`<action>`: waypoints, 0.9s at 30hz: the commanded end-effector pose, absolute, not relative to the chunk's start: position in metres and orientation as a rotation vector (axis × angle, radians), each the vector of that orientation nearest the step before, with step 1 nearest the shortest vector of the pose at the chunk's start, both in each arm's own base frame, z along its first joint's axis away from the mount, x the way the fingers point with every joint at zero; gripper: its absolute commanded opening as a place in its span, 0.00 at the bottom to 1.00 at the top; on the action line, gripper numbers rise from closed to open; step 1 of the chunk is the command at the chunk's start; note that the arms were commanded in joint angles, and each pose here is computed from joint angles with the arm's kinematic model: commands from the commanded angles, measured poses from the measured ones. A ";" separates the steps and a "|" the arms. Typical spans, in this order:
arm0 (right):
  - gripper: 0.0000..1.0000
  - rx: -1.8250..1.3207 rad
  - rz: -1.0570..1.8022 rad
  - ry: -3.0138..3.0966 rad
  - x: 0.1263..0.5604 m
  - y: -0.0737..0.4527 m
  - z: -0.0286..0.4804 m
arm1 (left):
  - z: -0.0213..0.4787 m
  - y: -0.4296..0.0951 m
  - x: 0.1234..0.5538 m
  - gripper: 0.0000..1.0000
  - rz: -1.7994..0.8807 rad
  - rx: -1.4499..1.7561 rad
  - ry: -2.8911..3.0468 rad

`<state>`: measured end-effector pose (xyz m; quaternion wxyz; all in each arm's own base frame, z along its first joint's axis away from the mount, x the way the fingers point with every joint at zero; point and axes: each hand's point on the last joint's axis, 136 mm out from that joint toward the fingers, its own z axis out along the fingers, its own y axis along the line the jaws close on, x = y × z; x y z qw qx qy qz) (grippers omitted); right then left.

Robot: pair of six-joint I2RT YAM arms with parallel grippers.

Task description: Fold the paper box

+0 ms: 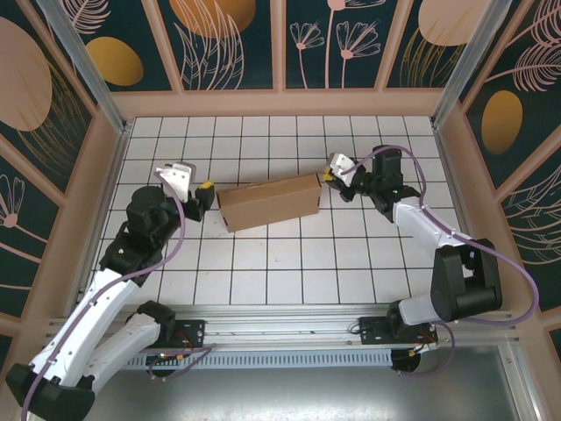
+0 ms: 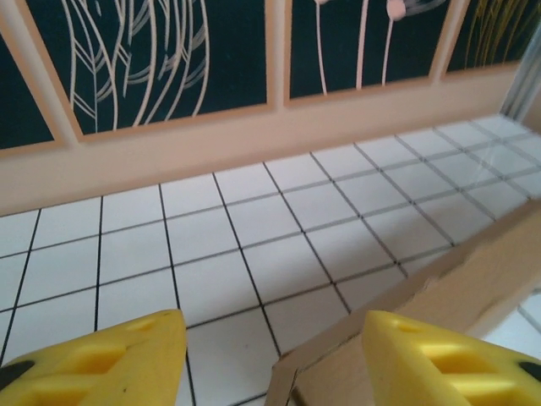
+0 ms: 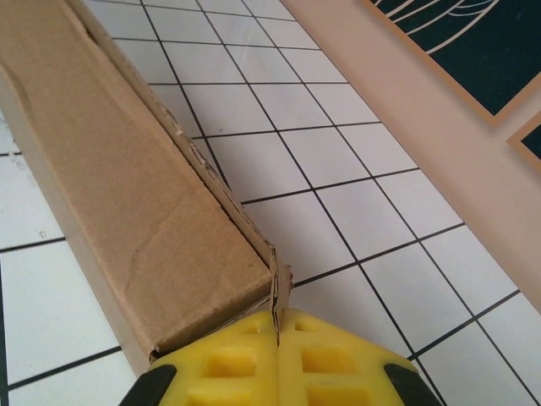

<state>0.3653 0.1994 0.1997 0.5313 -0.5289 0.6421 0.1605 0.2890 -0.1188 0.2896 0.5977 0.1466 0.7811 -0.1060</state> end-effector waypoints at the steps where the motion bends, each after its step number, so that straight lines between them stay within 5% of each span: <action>1: 0.00 -1.245 0.426 1.516 0.361 0.205 0.213 | 0.256 -0.117 0.279 0.56 -0.136 0.509 1.867; 12: 0.00 -1.221 0.419 1.513 0.362 0.204 0.212 | 0.234 -0.131 0.279 0.56 -0.118 0.716 1.846; 27: 0.00 -1.170 0.396 1.533 0.367 0.194 0.213 | 0.214 -0.139 0.299 0.37 -0.251 0.764 1.910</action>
